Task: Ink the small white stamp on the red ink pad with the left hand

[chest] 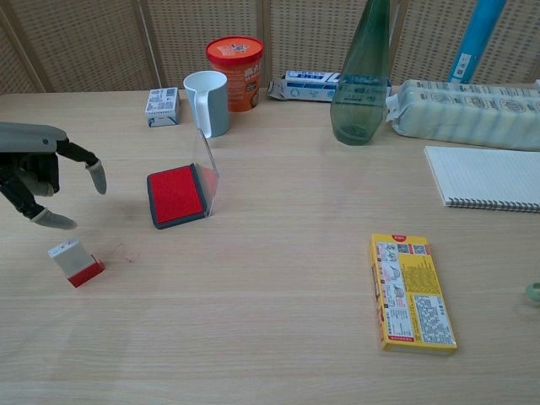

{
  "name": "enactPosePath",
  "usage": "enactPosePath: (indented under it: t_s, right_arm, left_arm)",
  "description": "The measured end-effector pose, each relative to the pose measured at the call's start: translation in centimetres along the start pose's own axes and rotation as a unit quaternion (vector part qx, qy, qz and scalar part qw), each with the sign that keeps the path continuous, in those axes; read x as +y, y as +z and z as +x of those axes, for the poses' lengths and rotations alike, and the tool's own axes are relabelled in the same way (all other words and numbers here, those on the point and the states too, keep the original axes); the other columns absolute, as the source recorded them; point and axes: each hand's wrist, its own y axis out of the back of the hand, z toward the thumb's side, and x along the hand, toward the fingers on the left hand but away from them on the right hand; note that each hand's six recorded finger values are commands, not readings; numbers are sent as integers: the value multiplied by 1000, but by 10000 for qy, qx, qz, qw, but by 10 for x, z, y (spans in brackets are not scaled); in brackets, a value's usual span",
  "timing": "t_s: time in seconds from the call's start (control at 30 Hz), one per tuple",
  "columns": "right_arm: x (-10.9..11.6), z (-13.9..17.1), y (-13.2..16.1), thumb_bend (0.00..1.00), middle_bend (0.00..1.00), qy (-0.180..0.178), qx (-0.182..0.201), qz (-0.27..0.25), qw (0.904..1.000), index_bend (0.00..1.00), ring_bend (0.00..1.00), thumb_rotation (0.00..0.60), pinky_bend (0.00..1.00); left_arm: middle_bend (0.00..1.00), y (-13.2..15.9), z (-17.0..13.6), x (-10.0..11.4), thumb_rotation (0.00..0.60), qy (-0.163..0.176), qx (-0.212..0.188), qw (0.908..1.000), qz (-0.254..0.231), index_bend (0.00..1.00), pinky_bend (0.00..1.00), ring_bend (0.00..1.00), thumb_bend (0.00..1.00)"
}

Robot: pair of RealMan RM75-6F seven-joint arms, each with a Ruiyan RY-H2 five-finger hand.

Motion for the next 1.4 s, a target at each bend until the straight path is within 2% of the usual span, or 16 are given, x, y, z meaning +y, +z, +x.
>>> enactPosePath:
  t_s: [0.13,0.27,0.33,0.47,0.63,0.8,1.03,1.2,1.4]
  right_arm:
    - [1,-2,2,278,523,-21,36,26,10000,430,616,341,516]
    - [4,-7,4,279,493,-48,79,56,9999,430,550,339,464]
    - [4,-8,5,279,474,-18,94,73,9999,430,510,340,424]
    - [3,-15,9,279,447,143,176,152,9996,426,461,342,393]
    - [-4,-26,21,282,411,391,388,200,9983,396,405,340,326]
    - [-14,-34,40,286,393,733,680,272,9946,382,382,340,306]
    - [-29,-39,63,289,394,1207,1058,429,9861,381,393,343,323]
    - [-37,-42,74,288,398,1527,1246,521,9790,381,397,343,327]
    - [-42,-40,78,288,405,1687,1344,492,9752,381,407,341,343]
  left_arm:
    - [909,3,-7,15,467,388,-45,9992,-96,264,797,838,174]
    - [720,3,-18,30,440,807,-54,9964,-241,264,555,606,164]
    - [672,0,-26,37,422,1008,-17,9944,-323,264,521,559,155]
    - [627,-9,-43,49,404,1415,114,9891,-397,264,465,531,150]
    - [533,-22,-73,60,368,2068,409,9765,-439,264,335,408,147]
    - [513,-32,-111,57,358,2576,809,9616,-500,273,268,388,145]
    - [513,-40,-157,42,353,3044,1364,9413,-507,306,265,388,146]
    - [513,-39,-178,28,359,3094,1620,9361,-418,349,265,388,146]
    - [513,-31,-186,23,363,3107,1606,9353,-540,373,265,388,146]
